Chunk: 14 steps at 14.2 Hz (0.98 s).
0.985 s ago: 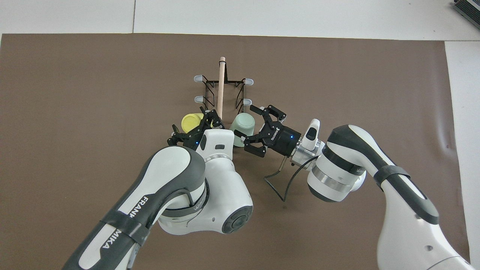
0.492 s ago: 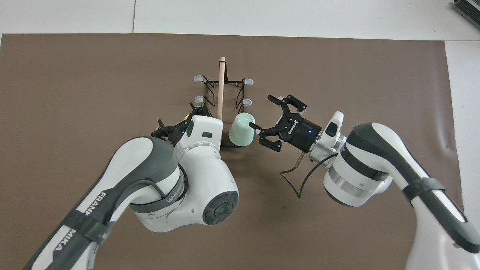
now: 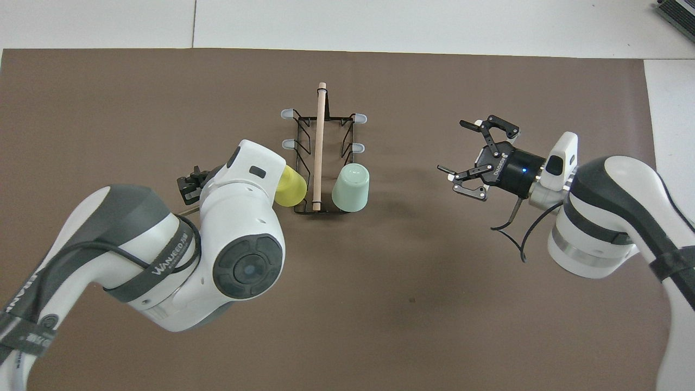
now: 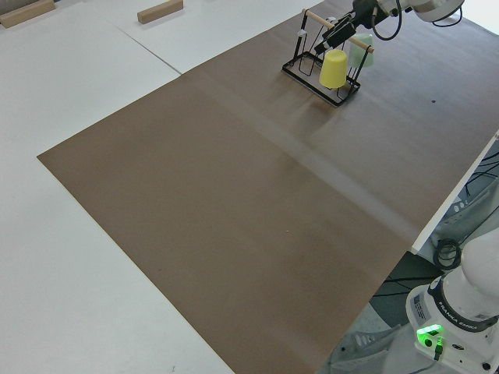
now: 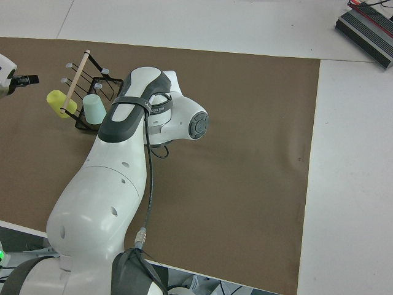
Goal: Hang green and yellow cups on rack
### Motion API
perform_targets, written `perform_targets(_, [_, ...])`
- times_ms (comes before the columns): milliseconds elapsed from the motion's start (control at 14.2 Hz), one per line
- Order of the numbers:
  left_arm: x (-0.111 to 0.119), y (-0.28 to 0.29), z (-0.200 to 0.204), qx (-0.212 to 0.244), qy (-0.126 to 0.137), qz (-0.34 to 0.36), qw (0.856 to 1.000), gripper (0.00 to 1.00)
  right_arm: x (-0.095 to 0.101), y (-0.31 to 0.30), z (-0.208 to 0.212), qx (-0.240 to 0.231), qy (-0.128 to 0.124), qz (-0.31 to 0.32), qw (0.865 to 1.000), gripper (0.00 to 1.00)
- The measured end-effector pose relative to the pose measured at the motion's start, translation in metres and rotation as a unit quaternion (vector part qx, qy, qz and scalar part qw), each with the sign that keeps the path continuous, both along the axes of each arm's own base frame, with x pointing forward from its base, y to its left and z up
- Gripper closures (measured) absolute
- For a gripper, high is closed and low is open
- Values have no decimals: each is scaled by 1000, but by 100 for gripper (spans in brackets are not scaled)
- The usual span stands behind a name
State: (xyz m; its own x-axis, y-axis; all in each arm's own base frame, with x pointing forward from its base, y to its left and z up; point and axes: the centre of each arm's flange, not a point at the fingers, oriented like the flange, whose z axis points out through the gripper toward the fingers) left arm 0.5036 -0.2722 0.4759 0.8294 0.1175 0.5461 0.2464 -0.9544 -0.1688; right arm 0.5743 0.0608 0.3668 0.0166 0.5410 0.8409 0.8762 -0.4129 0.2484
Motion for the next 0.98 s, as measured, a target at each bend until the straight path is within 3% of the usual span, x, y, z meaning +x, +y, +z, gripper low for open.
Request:
perform_targets(141, [8, 29, 18, -17, 37, -22, 999, 0, 6, -31, 4, -45, 7, 16, 999, 0])
perform_targets(352, [21, 86, 45, -55, 81, -60, 993, 0, 15, -71, 18, -127, 36, 38, 990, 0])
perform_targets(633, [34, 162, 80, -80, 154, -125, 977, 0, 29, -87, 45, -234, 94, 29, 967, 0])
perform_targets(985, [49, 222, 114, -70, 205, -177, 960, 0, 34, -82, 62, -310, 168, -44, 935, 0])
